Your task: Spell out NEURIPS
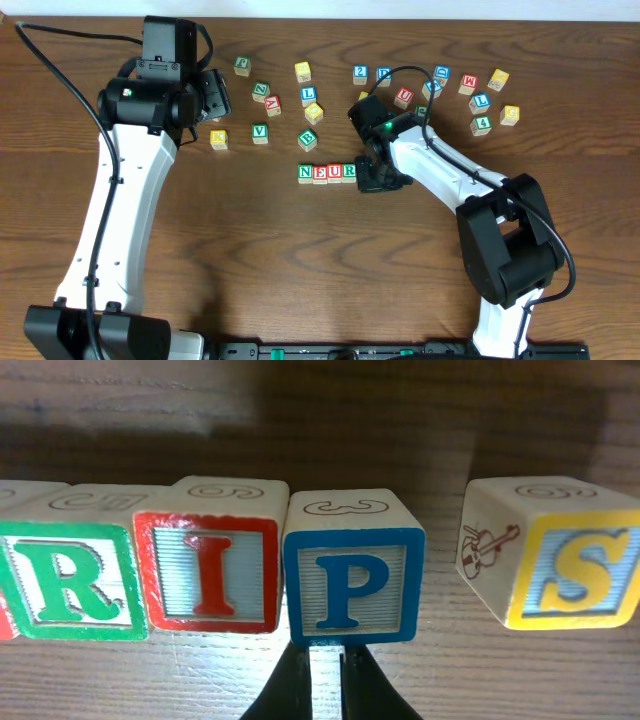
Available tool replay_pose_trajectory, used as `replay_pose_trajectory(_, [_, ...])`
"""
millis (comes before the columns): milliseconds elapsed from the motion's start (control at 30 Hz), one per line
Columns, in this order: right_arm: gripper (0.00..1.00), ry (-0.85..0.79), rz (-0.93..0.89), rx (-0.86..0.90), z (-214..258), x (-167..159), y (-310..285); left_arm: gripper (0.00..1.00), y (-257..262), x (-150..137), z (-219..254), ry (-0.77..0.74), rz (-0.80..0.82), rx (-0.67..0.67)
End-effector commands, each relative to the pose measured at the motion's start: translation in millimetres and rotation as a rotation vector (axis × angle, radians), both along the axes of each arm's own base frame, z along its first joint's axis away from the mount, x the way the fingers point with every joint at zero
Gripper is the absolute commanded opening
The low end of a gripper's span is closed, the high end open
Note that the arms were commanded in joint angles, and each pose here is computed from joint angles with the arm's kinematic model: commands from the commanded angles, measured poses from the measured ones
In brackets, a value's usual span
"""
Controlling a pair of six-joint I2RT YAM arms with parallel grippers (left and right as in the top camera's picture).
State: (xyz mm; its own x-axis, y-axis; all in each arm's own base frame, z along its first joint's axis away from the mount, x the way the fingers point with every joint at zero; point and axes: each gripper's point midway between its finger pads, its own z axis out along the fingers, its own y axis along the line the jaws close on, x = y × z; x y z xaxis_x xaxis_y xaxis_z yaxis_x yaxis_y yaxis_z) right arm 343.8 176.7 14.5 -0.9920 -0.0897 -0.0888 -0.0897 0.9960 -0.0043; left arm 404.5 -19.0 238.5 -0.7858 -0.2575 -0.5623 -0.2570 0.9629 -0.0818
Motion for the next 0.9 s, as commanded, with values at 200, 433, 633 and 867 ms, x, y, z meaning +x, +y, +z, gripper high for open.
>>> replay_pose_trajectory(200, [0.01, -0.022, 0.023, -0.009, 3.6, 4.2, -2.6, 0.69, 4.2, 0.6, 1.2, -0.002, -0.001, 0.02])
replay_pose_trajectory(433, [0.01, -0.04, 0.002, 0.035, 35.1, 11.4, -4.3, 0.69, 4.2, 0.6, 1.2, -0.002, -0.001, 0.02])
replay_pose_trajectory(633, [0.01, -0.086, -0.1, 0.054, 58.9, 25.6, -37.5, 0.69, 4.2, 0.7, 1.3, -0.002, -0.001, 0.02])
replay_pose_trajectory(867, [0.03, -0.051, -0.218, 0.034, 44.4, 34.8, -83.2, 0.69, 4.1, 0.8, 1.2, -0.002, -0.001, 0.02])
